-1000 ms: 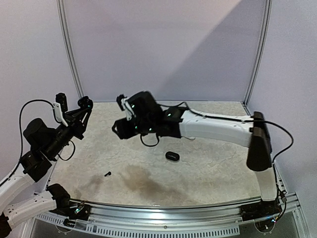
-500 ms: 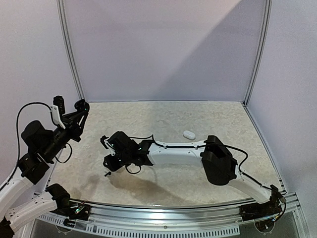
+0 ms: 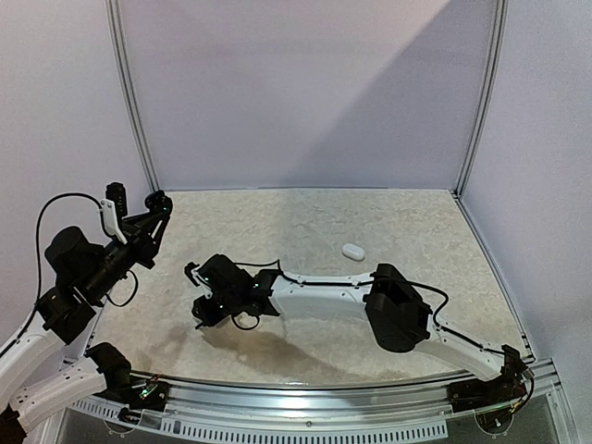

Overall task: Insert the wireless bluetooth earbuds into the charging case
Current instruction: Move the left earbud to the corner of the board.

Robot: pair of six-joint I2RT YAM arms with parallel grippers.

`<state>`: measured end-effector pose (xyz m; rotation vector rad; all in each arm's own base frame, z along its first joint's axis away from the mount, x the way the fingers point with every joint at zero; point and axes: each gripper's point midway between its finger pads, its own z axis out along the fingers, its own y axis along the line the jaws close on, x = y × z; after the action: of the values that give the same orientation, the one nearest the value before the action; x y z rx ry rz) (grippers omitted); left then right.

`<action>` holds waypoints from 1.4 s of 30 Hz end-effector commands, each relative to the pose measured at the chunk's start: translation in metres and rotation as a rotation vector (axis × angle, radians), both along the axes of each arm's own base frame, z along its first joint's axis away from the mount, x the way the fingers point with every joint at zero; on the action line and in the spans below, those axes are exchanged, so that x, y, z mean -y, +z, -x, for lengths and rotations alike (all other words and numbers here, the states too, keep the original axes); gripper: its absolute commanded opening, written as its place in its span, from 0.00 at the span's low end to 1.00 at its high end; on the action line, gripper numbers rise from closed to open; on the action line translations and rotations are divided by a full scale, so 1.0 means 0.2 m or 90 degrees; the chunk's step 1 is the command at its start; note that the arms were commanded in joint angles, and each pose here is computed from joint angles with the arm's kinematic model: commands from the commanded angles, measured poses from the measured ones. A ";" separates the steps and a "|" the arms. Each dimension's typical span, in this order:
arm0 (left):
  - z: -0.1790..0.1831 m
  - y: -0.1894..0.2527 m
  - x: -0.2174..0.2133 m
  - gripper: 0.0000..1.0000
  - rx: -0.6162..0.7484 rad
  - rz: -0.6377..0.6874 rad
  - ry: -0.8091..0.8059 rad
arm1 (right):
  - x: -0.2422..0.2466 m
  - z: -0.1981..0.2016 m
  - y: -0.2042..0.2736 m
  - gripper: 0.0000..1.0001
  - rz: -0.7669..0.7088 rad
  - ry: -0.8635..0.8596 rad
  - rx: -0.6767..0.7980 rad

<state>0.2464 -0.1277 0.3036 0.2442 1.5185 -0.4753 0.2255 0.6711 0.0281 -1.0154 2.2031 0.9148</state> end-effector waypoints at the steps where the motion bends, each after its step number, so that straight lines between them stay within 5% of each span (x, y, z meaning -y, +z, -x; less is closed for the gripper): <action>1: -0.02 -0.03 0.01 0.00 -0.006 0.004 -0.006 | 0.08 0.09 -0.19 0.32 0.103 0.014 0.012; 22: -0.02 -0.06 0.04 0.00 -0.016 0.004 -0.021 | 0.19 0.16 -0.15 0.31 0.220 0.088 0.141; 27: -0.02 -0.05 0.04 0.00 -0.013 0.002 -0.021 | 0.13 0.21 -0.12 0.32 0.181 0.122 0.123; 42: -0.02 -0.07 0.03 0.00 -0.019 0.006 -0.020 | 0.04 0.05 0.32 0.39 0.017 -0.020 0.101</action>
<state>0.2486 -0.1368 0.2946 0.2704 1.5395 -0.5140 0.2033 0.6563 0.0301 -1.1904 2.1489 0.6749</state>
